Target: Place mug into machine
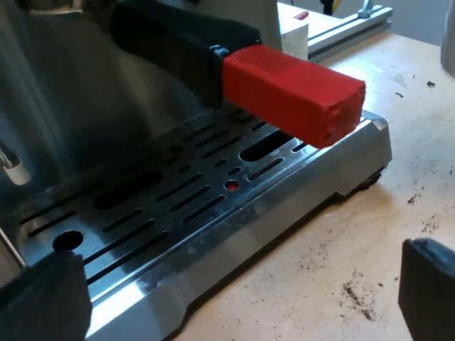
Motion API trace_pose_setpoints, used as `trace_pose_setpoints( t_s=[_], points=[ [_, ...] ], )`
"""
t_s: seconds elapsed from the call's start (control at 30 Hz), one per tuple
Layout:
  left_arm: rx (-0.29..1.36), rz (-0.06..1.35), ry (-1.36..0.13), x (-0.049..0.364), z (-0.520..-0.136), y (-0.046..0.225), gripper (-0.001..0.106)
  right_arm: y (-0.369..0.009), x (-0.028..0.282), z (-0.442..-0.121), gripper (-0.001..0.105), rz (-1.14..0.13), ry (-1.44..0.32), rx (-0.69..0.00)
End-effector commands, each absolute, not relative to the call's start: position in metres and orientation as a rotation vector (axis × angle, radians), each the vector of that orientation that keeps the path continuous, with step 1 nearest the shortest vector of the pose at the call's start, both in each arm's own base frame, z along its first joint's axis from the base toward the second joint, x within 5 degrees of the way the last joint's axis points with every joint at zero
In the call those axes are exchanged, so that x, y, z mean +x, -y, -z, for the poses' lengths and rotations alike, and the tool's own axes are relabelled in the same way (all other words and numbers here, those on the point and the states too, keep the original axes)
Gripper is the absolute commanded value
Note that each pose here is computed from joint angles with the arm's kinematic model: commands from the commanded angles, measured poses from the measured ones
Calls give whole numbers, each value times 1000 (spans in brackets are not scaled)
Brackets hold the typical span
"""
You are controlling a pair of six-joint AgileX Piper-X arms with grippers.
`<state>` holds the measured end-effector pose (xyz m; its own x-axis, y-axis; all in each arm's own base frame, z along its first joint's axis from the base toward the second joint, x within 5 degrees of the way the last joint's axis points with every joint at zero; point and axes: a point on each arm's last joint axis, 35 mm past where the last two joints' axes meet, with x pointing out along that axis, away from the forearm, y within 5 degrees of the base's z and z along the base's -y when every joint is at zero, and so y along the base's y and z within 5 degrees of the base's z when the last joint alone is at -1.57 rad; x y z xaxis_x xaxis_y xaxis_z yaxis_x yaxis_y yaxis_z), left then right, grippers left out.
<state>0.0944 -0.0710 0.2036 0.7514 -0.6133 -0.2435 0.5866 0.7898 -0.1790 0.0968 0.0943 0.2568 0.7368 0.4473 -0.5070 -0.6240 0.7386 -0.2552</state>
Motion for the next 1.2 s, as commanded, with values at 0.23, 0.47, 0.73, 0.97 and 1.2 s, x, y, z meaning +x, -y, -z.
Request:
trace_pose_setpoints(
  t_s=[0.23, 0.47, 0.73, 0.97, 1.2],
  points=[
    [-91, 639, -308, 100, -202, 75, 89, -140, 122, -257, 0, -613, -335, -382],
    [-87, 639, -321, 106, -199, 79, 89, -171, 146, -239, 0, -611, -290, -339],
    [-87, 640, -319, 106, -199, 79, 89, -203, 171, -217, 0, -609, -305, -349],
    [-87, 640, -319, 106, -199, 79, 89, -229, 191, -204, 0, -605, -300, -346],
    [-87, 640, -319, 106, -199, 79, 89, -234, 196, -199, 0, -581, -301, -332]
  ],
)
